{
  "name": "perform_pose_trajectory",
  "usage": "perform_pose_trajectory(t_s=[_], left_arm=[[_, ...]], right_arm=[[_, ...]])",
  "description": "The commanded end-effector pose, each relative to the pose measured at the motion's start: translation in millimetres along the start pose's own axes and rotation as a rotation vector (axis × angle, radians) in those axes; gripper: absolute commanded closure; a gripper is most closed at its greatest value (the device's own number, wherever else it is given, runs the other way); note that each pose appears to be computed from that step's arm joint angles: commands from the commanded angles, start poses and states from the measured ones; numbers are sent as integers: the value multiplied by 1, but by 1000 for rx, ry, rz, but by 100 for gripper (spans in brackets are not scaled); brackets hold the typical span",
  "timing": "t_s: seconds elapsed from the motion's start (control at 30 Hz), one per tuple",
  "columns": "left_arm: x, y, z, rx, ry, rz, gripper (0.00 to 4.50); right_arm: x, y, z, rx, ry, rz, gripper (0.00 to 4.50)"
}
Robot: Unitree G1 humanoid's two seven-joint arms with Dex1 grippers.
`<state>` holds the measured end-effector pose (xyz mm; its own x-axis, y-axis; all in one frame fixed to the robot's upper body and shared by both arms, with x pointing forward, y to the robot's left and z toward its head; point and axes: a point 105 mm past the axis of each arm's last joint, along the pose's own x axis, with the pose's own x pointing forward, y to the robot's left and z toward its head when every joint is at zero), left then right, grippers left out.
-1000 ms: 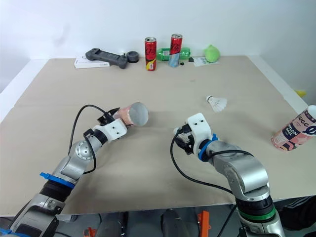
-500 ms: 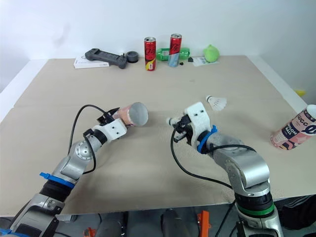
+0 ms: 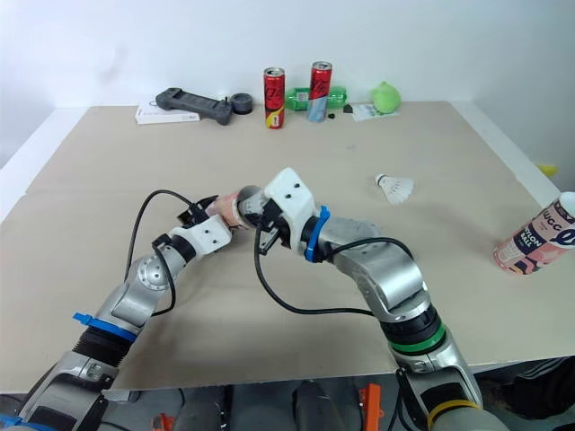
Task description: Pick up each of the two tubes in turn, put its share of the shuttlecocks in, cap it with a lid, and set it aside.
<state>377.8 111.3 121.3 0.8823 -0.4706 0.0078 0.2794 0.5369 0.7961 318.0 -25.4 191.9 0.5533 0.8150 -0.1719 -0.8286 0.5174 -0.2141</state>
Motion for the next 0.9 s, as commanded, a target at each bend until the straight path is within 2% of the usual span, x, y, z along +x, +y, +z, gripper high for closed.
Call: perform_pose_trajectory(t_s=[0.03,0.1,0.17,0.33,0.5,0.67,0.77,0.9], left_arm=[[-4,-6,-7,-7,34,-18,100],[-5,-5,-8,-8,37,-16,100],[-6,-6,-8,-9,39,-15,100],[-7,-7,-8,-14,41,-16,100],[-5,-10,-8,-23,40,-23,100],[-1,-11,-6,-27,30,-29,100],[1,-11,-4,-27,22,-30,100],[1,-8,-4,-25,24,-22,100]], right_arm=[[-2,3,27,-16,-117,23,393],[-11,2,39,43,-192,30,334],[-25,-4,43,97,-237,17,227],[-60,-21,33,204,-253,-53,2],[-104,-76,-6,261,-171,-391,2],[-130,-135,-45,239,-40,-803,2],[-136,-159,-62,244,1,-949,2],[-134,-176,-75,261,3,-1010,2]])
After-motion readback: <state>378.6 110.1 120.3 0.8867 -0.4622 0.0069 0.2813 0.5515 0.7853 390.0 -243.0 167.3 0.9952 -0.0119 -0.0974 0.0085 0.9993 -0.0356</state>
